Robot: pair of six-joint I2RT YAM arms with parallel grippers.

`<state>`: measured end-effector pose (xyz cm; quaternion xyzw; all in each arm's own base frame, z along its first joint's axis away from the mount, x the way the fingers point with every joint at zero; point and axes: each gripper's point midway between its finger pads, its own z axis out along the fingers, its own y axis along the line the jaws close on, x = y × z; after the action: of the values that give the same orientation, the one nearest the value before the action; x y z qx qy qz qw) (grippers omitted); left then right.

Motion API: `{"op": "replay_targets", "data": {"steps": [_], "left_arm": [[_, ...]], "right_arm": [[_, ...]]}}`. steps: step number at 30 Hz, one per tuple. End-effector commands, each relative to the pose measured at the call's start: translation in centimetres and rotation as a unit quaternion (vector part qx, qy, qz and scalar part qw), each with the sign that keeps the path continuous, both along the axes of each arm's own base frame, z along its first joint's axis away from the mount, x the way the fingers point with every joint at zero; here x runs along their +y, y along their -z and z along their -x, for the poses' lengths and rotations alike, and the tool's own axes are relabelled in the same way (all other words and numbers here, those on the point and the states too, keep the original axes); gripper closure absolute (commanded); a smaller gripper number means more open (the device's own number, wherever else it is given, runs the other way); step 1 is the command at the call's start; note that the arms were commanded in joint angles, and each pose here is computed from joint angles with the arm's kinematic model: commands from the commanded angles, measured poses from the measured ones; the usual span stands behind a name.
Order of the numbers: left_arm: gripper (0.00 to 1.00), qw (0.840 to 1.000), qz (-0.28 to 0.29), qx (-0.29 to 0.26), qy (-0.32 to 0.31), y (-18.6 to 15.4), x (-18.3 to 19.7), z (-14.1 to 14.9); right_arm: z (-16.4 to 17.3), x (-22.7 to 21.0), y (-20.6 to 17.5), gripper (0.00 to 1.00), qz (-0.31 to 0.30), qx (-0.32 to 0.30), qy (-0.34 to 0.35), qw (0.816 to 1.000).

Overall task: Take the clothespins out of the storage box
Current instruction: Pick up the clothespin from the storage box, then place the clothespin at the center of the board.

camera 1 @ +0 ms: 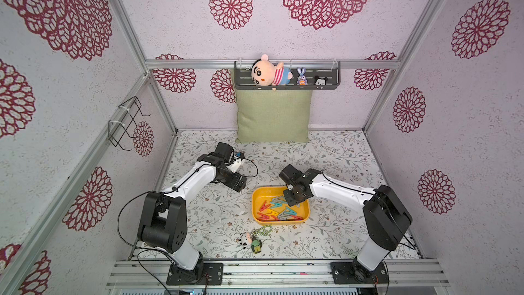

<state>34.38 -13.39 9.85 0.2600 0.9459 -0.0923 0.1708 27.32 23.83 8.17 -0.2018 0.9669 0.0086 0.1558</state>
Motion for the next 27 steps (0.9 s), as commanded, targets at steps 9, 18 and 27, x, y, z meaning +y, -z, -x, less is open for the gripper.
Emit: {"op": "replay_targets", "data": {"steps": [9, 18, 27], "left_arm": [[0.01, 1.000, 0.006, -0.002, 0.006, -0.1, -0.7, 0.0], [0.01, 1.000, 0.004, -0.001, 0.007, -0.1, -0.7, 0.1], [0.01, 1.000, 0.003, -0.003, 0.006, -0.2, -0.7, 0.2]], "right_arm": [[-3.1, -2.3, -7.5, 1.00, -0.029, -0.057, 0.039, 0.997], [-13.0, -11.1, -7.9, 1.00, -0.043, -0.071, 0.120, 0.989], [-23.3, -14.1, -1.9, 1.00, -0.074, -0.019, 0.119, 0.990]]}}
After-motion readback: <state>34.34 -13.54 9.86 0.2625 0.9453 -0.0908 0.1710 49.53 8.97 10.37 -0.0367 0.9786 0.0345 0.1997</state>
